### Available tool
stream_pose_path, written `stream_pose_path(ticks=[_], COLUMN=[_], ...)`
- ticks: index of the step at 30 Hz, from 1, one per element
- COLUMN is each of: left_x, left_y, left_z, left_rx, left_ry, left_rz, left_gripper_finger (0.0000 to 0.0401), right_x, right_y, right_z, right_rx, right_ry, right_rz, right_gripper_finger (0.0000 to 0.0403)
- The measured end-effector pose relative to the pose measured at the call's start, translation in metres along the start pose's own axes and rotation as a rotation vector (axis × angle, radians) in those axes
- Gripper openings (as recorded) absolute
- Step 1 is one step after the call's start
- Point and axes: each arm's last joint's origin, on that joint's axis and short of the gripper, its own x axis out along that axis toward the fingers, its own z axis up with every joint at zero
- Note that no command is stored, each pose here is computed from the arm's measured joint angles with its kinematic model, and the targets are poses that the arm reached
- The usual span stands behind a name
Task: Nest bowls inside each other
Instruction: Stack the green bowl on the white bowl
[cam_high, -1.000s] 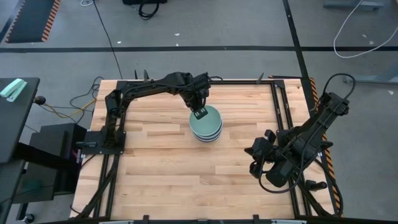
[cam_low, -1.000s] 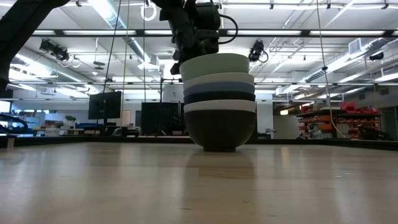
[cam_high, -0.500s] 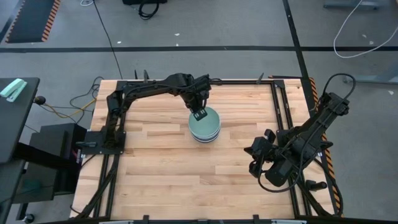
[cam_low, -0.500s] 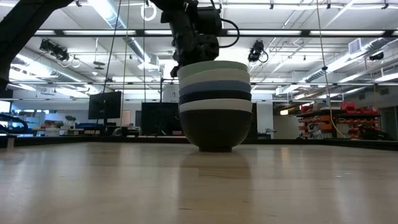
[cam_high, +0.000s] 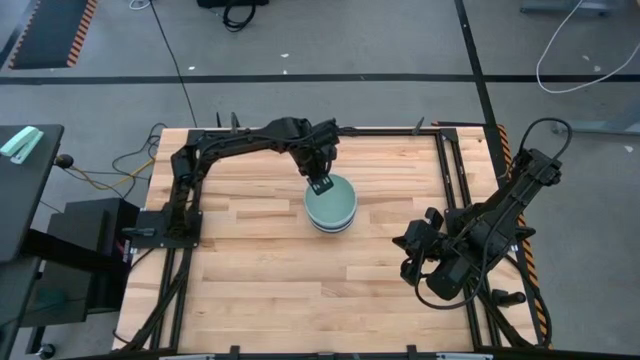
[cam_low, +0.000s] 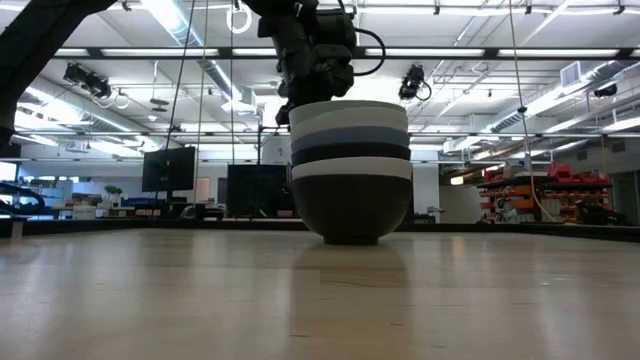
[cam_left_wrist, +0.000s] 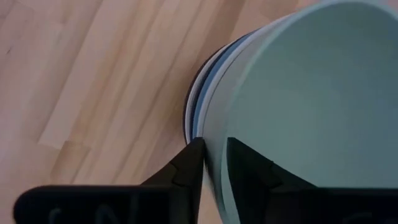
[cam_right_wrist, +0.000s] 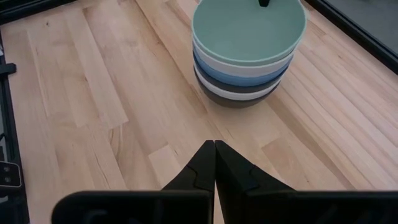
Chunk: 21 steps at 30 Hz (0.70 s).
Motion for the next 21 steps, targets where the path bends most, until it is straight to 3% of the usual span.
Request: stream_pose_path(ticks=[21], left_x=[-0.014], left_y=[-0.003], left_z=[-0.002], left_rx=[-0.023], left_ry=[-0.018], left_rz=[-0.062], left_gripper_finger=[0.0141], right_x=[0.000], right_y=[0.000], right_z=[0.000], right_rx=[0.000], right_ry=[0.000], right_rz=[0.000], right_gripper_finger=[0.0013])
